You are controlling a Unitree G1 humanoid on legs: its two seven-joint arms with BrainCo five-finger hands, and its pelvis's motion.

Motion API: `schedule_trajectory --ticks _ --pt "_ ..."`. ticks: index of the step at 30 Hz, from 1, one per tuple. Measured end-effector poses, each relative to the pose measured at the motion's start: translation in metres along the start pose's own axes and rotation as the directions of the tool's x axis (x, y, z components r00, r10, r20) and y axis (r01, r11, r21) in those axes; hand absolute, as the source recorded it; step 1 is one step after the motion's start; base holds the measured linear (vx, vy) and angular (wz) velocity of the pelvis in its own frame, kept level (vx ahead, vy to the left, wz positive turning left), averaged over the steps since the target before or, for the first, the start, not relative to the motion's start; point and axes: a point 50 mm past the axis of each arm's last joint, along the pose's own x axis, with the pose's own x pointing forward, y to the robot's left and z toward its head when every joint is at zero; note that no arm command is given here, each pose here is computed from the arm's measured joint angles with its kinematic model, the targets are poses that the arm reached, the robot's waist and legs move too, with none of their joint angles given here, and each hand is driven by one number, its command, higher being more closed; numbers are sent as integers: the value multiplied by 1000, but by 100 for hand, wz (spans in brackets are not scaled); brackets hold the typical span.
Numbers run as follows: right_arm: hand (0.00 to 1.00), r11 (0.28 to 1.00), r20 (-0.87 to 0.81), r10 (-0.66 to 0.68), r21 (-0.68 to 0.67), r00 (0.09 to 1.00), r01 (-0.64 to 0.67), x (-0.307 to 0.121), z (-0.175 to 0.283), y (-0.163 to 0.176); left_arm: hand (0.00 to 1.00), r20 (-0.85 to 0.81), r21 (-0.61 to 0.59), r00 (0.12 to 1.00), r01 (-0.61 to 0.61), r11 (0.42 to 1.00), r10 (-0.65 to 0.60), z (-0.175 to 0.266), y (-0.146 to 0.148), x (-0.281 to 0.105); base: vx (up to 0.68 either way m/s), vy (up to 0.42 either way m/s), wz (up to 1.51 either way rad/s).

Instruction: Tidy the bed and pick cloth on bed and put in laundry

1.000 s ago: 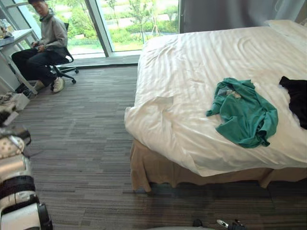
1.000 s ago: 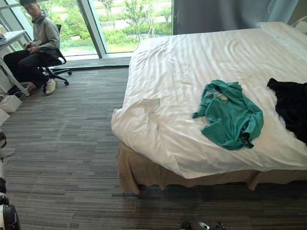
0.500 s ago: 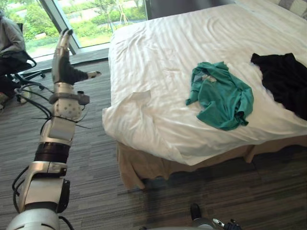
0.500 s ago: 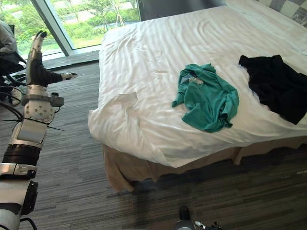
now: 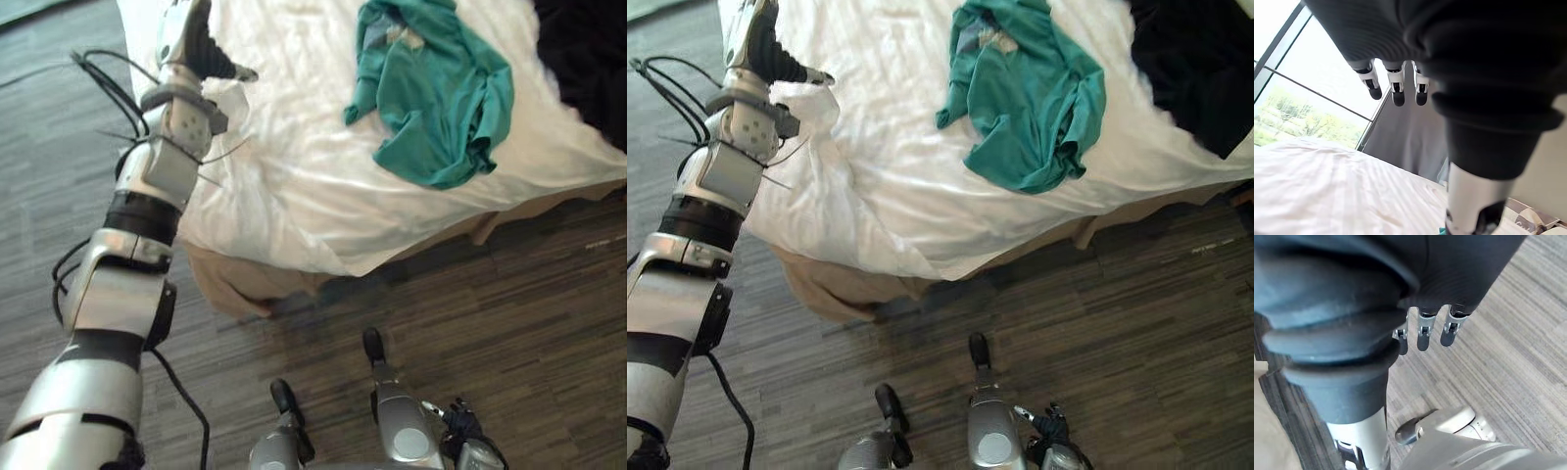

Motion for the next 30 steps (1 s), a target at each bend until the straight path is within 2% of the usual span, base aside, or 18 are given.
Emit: schedule_trajectory --ticks 8,17,24,29,30 --pt "0 999 34 11 -34 999 -10 -1 5 1 0 -36 -39 999 39 998 -40 15 -12 9 -6 5 0" --pt "0 991 153 135 -41 979 -130 1 42 41 0 -93 -79 992 78 994 -85 11 -23 8 -11 2 6" --pt "0 982 193 188 -47 963 -182 2 62 64 0 -145 -54 985 90 994 -97 -2 -24 5 -15 12 9" --pt "0 976 205 217 -60 954 -209 2 69 76 0 -214 -58 961 168 984 -177 -26 -33 -6 -36 12 -4" --pt "0 975 204 223 -64 953 -215 2 72 79 100 -212 -58 960 174 983 -182 -27 -33 -7 -51 8 -8"
